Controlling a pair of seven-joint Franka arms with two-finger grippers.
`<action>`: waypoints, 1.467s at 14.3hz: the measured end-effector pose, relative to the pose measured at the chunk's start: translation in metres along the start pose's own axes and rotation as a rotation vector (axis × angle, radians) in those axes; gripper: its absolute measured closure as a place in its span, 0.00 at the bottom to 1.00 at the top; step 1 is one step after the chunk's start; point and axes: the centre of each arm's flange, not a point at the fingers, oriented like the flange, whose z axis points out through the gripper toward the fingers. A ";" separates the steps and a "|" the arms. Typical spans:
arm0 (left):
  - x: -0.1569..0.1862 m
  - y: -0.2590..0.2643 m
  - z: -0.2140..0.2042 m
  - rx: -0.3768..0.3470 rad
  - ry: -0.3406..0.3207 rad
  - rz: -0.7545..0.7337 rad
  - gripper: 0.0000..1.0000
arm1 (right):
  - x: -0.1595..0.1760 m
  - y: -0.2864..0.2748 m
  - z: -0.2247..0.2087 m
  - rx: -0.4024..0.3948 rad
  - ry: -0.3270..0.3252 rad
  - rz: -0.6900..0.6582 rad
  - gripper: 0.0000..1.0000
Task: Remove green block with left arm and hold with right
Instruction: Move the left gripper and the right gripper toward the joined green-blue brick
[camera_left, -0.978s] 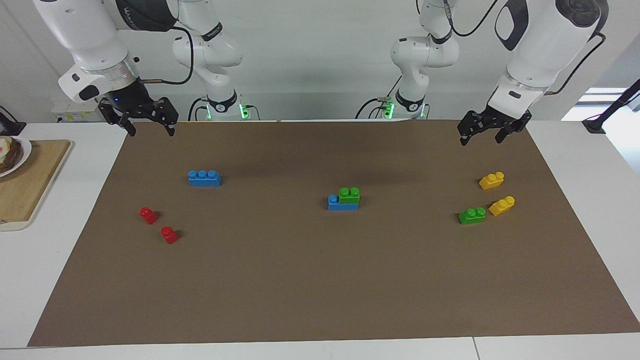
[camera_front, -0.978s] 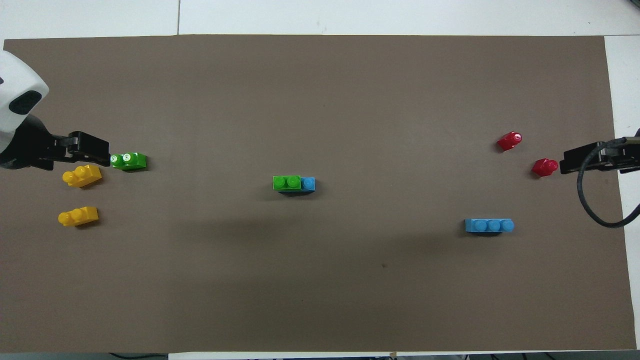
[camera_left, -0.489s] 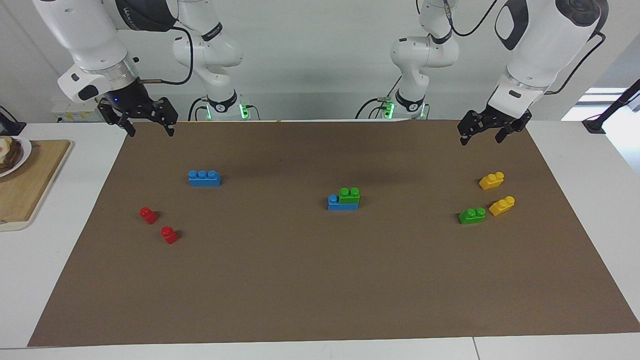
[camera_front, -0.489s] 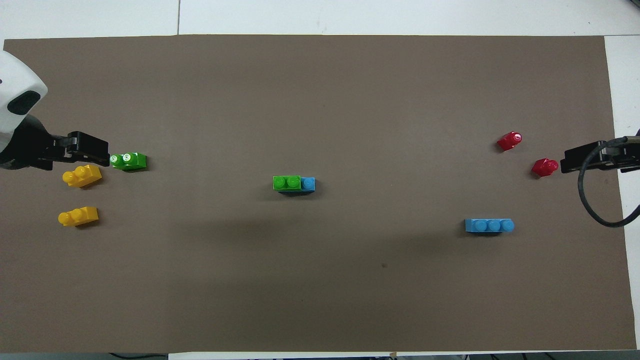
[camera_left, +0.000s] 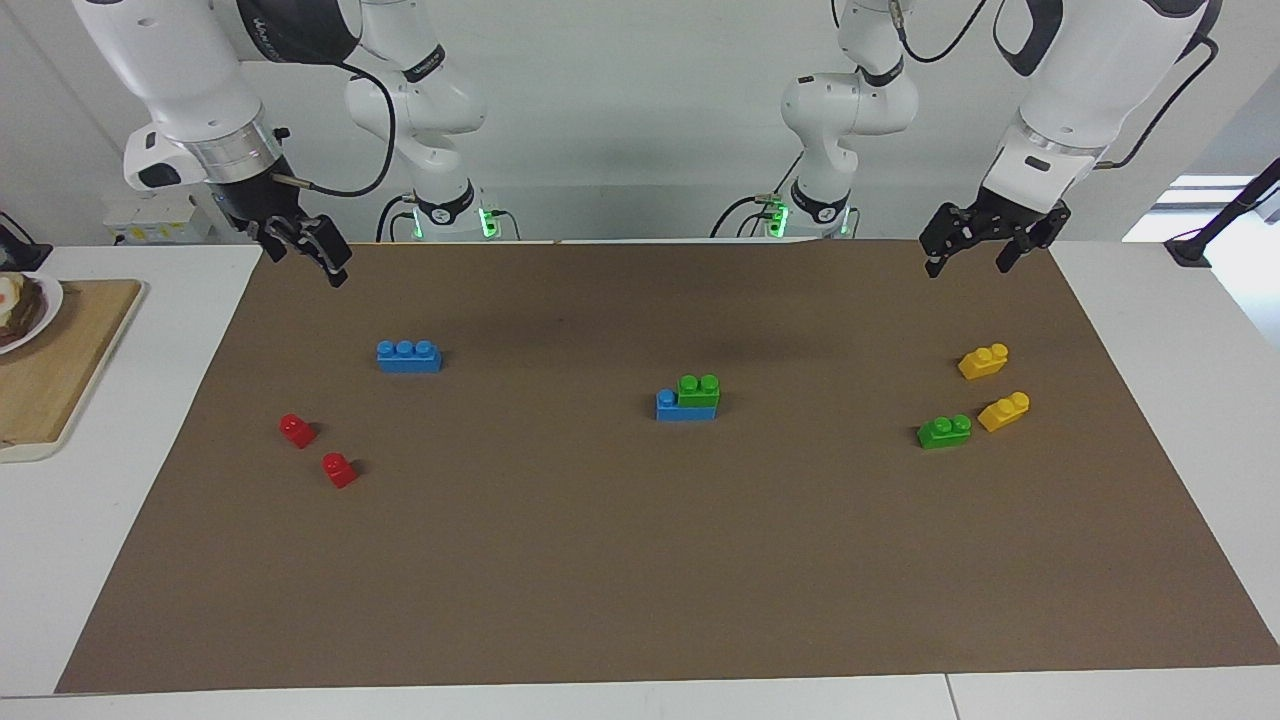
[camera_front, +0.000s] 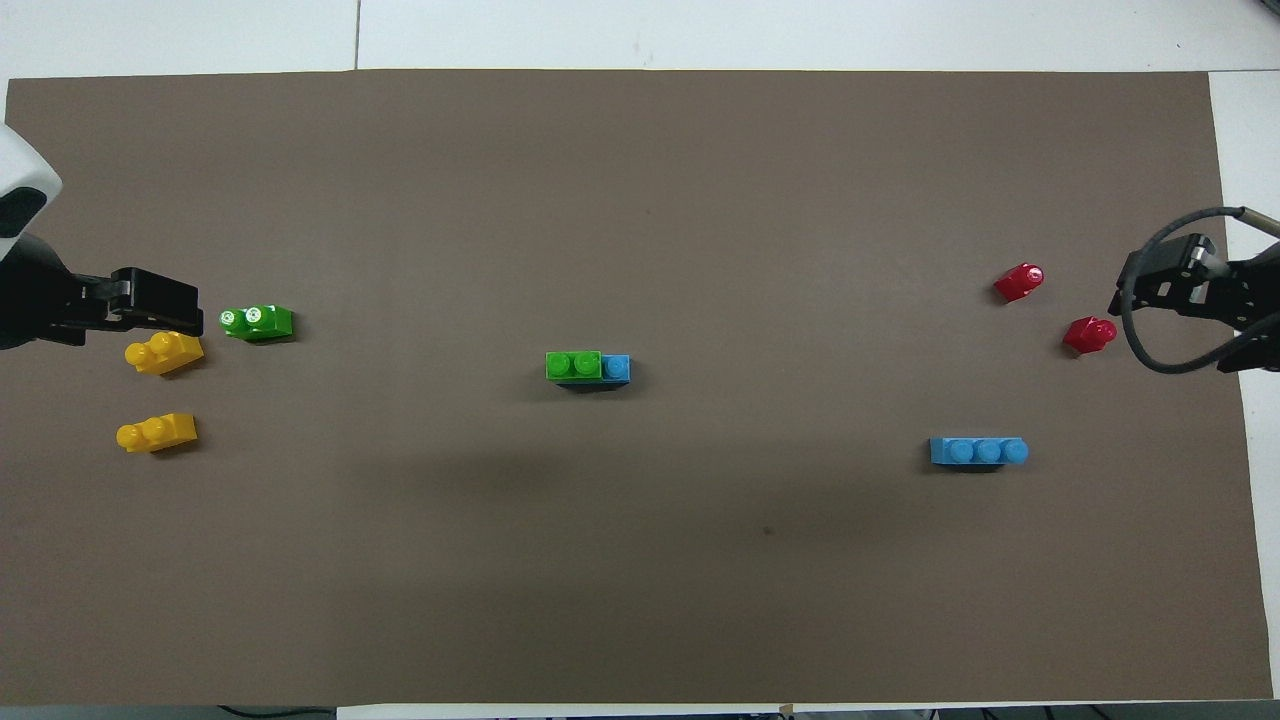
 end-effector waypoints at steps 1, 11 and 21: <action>0.000 0.000 0.001 0.000 -0.002 -0.023 0.00 | -0.005 -0.006 0.002 0.014 -0.018 0.093 0.00; -0.001 0.024 0.042 0.008 -0.032 -0.337 0.00 | -0.025 -0.082 0.083 0.173 -0.420 0.721 0.00; -0.006 0.103 0.101 -0.044 -0.037 -0.867 0.00 | -0.055 -0.170 0.177 0.208 -0.571 0.939 0.00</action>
